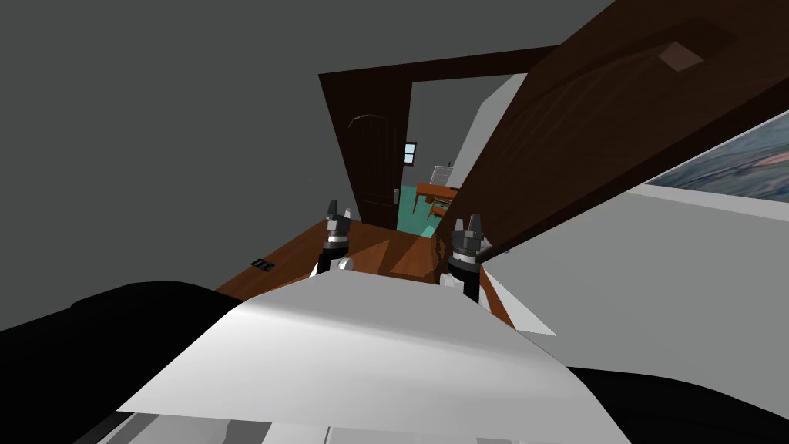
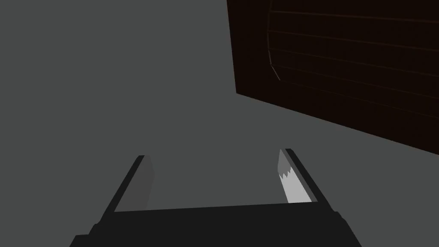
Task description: Pull the door open
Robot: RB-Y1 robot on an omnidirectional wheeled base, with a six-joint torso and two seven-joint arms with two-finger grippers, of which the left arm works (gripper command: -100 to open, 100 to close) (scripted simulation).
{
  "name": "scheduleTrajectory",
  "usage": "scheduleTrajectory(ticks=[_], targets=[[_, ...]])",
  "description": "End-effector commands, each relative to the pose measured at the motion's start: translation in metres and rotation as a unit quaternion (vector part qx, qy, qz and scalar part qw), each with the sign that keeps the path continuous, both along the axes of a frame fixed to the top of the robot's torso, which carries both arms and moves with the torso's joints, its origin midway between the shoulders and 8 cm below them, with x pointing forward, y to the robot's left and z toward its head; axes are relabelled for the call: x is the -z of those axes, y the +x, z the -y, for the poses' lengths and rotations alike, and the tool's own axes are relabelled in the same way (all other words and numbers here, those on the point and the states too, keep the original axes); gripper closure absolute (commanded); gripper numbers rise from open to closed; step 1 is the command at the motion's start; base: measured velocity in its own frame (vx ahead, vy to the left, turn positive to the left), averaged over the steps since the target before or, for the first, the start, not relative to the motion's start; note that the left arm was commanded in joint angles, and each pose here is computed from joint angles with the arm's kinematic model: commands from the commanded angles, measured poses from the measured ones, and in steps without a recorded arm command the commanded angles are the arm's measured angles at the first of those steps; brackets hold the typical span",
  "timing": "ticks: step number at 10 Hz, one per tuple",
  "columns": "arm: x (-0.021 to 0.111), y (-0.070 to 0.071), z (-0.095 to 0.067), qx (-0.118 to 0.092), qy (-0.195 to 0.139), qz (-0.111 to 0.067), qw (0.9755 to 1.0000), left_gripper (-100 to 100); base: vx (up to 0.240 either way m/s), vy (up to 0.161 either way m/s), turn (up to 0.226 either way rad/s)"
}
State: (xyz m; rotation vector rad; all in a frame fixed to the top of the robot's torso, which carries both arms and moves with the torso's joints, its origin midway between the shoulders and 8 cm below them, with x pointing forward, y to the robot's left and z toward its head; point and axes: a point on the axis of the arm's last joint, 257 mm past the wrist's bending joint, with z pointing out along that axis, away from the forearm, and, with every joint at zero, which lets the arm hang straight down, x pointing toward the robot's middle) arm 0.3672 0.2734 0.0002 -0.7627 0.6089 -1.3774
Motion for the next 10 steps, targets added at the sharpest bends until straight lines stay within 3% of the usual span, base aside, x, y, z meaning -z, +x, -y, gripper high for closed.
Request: scheduleTrajectory(ticks=[1, 4, 10], targets=[[0.010, 0.008, 0.002, 0.006, 0.005, -0.012, 0.9999, -100, 0.064, -0.040, -0.027], [0.028, 0.021, 0.004, 0.015, 0.011, -0.033, 0.9993, -100, 0.179, -0.003, -0.043], [0.075, 0.053, 0.005, 0.029, 0.020, -0.087, 0.9956, -100, 0.185, -0.007, -0.043]])
